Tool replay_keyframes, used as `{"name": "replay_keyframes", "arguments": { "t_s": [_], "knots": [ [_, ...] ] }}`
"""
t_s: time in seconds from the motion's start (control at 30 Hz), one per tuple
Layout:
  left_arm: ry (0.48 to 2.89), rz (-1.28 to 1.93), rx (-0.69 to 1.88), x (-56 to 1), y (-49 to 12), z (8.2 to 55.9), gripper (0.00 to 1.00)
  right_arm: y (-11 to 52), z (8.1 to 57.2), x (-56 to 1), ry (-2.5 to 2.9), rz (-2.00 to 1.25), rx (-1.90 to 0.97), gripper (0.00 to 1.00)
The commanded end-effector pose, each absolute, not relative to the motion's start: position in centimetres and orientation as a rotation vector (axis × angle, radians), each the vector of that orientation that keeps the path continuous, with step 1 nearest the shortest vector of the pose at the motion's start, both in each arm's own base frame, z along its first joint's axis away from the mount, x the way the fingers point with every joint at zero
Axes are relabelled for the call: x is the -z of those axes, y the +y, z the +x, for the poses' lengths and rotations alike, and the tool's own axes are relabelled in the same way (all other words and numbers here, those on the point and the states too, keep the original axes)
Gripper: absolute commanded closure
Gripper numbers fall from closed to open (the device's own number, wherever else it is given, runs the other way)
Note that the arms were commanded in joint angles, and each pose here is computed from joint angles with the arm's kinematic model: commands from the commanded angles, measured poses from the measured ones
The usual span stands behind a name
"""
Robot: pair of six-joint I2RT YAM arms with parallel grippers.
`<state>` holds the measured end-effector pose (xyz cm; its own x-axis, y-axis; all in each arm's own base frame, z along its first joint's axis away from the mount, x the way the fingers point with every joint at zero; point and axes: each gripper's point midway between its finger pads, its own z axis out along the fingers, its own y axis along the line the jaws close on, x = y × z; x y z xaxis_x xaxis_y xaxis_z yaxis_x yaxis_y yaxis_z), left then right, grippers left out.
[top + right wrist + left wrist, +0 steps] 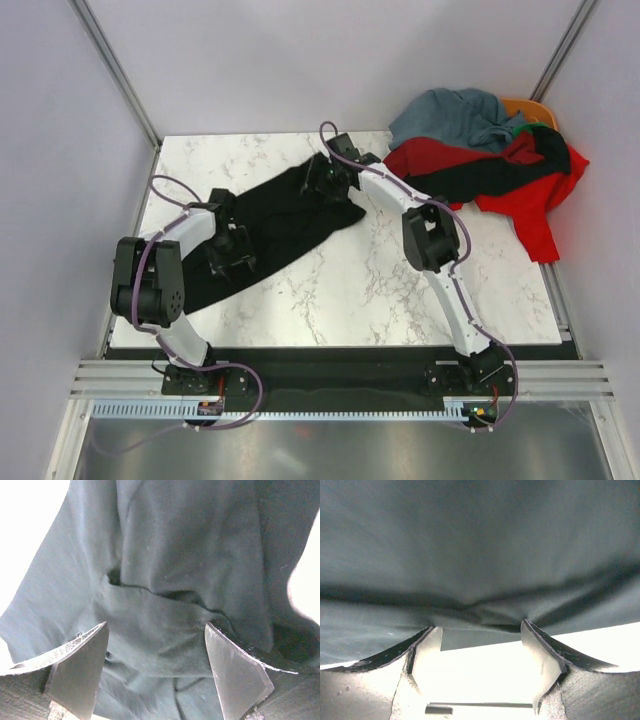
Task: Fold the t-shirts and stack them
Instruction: Fold the tshirt
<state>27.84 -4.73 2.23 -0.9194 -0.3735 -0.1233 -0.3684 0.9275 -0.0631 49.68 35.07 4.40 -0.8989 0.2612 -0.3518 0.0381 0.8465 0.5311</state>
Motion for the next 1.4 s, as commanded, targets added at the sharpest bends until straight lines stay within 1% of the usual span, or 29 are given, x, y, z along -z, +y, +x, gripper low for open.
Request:
{"name": "replay_keyframes", "arguments": {
  "t_s": [0.0,0.1,0.17,0.3,0.33,0.37,0.4,0.5,0.53,0.57,0.6,0.63,0.7,0.73,0.8,0.83,0.9,0.93,0.97,1.03,1.07,1.1,1.13,1.17,1.2,1.23,1.27,1.33,1.37],
  "knots": [
    [2.970,-0.629,0.284,-3.3,-9.2,26.3,0.28,34.6,53.9,-0.9,2.623,0.319,-0.784,0.14],
    [2.988,-0.626,0.422,-3.0,-12.3,25.5,0.28,34.9,58.1,-0.9,2.467,0.518,-1.044,0.14],
    [2.992,-0.572,0.490,-2.6,-14.8,25.5,0.28,34.6,60.3,-1.3,2.357,0.571,-1.102,0.14],
    [3.023,-0.501,0.752,-2.1,-21.5,25.4,0.29,33.7,64.1,-2.3,2.191,0.631,-1.204,0.11],
    [3.058,-0.438,0.753,-1.5,-23.2,24.8,0.29,33.8,64.9,-2.6,2.131,0.621,-1.250,0.10],
    [3.055,-0.399,0.754,-2.0,-24.1,25.0,0.32,33.3,65.5,-2.7,2.105,0.637,-1.268,0.10],
    [3.018,-0.369,0.757,-3.1,-25.1,26.1,0.32,33.5,65.7,-3.2,2.079,0.616,-1.287,0.09],
    [2.901,-0.315,0.754,-7.6,-25.5,27.4,0.32,33.6,65.8,-5.1,2.048,0.451,-1.268,0.03],
    [2.863,-0.291,0.739,-9.0,-25.2,27.8,0.32,33.7,65.7,-7.3,2.025,0.399,-1.258,0.02],
    [2.784,-0.230,0.745,-12.0,-25.2,28.7,0.30,33.5,65.5,-7.4,2.035,0.376,-1.243,0.02],
    [2.780,-0.223,0.677,-12.7,-24.2,28.6,0.29,33.4,65.4,-8.5,2.022,0.325,-1.224,0.02],
    [2.768,-0.208,0.649,-13.7,-23.7,28.7,0.29,33.6,65.2,-11.1,1.995,0.290,-1.229,0.02],
    [2.689,-0.154,0.609,-16.7,-23.0,29.4,0.28,34.0,64.7,-13.9,1.966,0.245,-1.234,0.02],
    [2.693,-0.152,0.558,-17.2,-22.0,29.1,0.28,34.1,64.1,-16.6,1.956,0.217,-1.223,0.02],
    [2.627,-0.154,0.465,-18.8,-20.0,29.6,0.26,34.7,62.9,-19.3,1.951,0.195,-1.192,0.02],
    [2.625,-0.194,0.431,-19.1,-18.4,29.7,0.26,33.9,61.3,-21.0,1.987,0.210,-1.151,0.02],
    [2.595,-0.216,0.427,-20.2,-16.4,29.3,0.26,33.7,58.8,-22.1,2.012,0.237,-1.070,0.02],
    [2.587,-0.275,0.410,-20.4,-14.5,29.5,0.26,32.9,55.8,-22.8,2.043,0.243,-1.026,0.02],
    [2.584,-0.278,0.413,-20.4,-13.6,29.2,0.26,34.0,53.3,-22.9,2.061,0.195,-0.995,0.02],
    [2.532,-0.348,0.407,-21.4,-10.8,29.0,0.26,33.3,48.5,-22.4,2.124,0.188,-0.895,0.02],
    [2.540,-0.343,0.393,-20.9,-10.0,28.5,0.26,34.9,45.5,-22.0,2.160,0.149,-0.896,0.02],
    [2.533,-0.356,0.382,-20.8,-9.2,28.3,0.26,34.9,43.0,-22.9,2.172,0.143,-0.896,0.02],
    [2.510,-0.381,0.369,-21.1,-8.1,28.0,0.26,34.8,40.2,-19.3,2.267,0.148,-0.860,0.02],
    [2.529,-0.380,0.335,-20.2,-7.5,27.4,0.26,36.6,36.8,-18.4,2.315,0.145,-0.898,0.02],
    [2.530,-0.390,0.320,-19.8,-7.2,27.1,0.26,37.0,34.6,-18.6,2.323,0.136,-0.924,0.03],
    [2.532,-0.399,0.307,-19.5,-6.8,26.8,0.26,37.8,30.8,-15.4,2.406,0.106,-0.897,0.05],
    [2.540,-0.401,0.289,-18.8,-6.5,26.2,0.27,38.3,29.0,-14.7,2.437,0.114,-0.911,0.09],
    [2.553,-0.419,0.263,-17.7,-6.0,25.6,0.27,39.7,24.6,-12.4,2.508,0.060,-0.934,0.11],
    [2.536,-0.421,0.260,-17.9,-5.7,25.4,0.27,40.3,23.2,-11.7,2.530,0.048,-0.953,0.16]
  ]
}}
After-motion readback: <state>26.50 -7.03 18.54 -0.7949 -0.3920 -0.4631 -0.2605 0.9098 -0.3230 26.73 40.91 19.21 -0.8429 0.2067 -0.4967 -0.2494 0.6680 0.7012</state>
